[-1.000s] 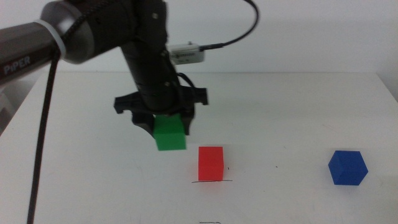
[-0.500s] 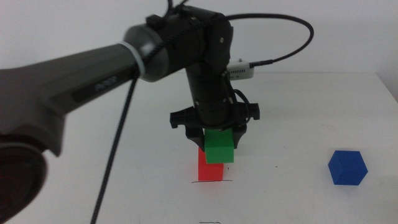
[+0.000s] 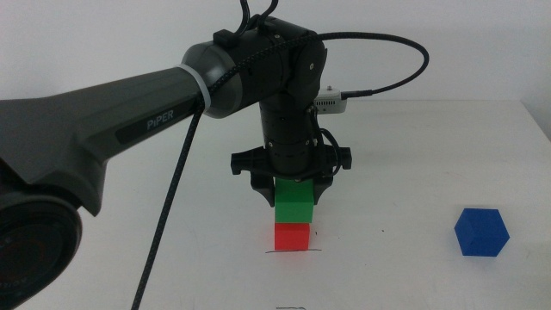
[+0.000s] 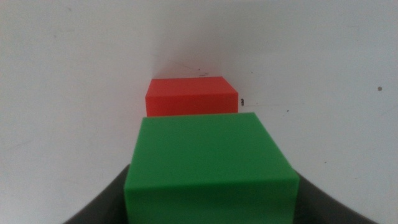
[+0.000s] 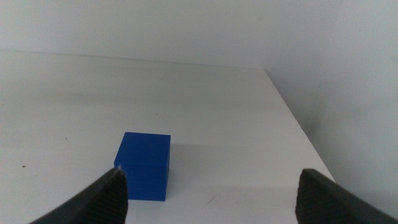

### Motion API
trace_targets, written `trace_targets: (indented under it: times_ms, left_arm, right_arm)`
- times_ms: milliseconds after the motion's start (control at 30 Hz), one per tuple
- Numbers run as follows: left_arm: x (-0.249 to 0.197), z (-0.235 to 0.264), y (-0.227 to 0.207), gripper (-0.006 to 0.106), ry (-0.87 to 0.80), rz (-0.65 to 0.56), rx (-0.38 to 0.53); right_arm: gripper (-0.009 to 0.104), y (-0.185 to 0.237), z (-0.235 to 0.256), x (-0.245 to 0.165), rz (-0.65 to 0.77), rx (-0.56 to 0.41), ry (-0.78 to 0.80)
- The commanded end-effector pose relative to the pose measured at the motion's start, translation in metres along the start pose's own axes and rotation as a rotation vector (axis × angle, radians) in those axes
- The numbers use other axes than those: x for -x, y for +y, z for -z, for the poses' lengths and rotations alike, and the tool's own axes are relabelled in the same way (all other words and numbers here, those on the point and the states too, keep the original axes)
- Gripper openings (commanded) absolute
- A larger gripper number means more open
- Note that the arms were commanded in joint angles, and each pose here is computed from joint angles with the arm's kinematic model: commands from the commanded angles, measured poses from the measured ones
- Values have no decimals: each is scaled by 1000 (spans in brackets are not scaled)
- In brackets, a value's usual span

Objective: Stack red cubes first, then green, then blue cubes in a specific spot.

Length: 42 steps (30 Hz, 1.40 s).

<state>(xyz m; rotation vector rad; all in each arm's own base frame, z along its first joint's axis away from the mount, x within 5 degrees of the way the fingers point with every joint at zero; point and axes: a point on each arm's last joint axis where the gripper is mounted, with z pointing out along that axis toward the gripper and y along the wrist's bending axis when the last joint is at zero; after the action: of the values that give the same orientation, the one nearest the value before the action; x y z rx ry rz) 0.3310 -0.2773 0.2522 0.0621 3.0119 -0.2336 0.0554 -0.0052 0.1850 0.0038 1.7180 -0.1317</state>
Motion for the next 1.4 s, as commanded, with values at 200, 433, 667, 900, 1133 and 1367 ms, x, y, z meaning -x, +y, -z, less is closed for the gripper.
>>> trace_targets:
  times_ms: [200, 433, 667, 900, 1133, 1367]
  left_arm:
    - [-4, 27, 3, -1, -6, 6, 9]
    - [-3, 17, 0, -1, 15, 1, -6]
    - [-2, 13, -1, -1, 23, -36, 0]
    - [-1, 15, 1, 81, 5, -60, 10]
    - [2, 33, -2, 94, -30, -128, -15]
    - [-8, 98, 11, 94, -164, -233, -75]
  right_arm:
    - [90, -1, 2, 11, 17, -17, -104]
    - [90, -1, 2, 11, 17, -17, -104]
    - [90, -1, 2, 11, 17, -17, -104]
    - [90, -1, 2, 11, 17, -17, -104]
    - [90, -1, 2, 11, 17, -17, -104]
    - [90, -1, 2, 11, 17, -17, -104]
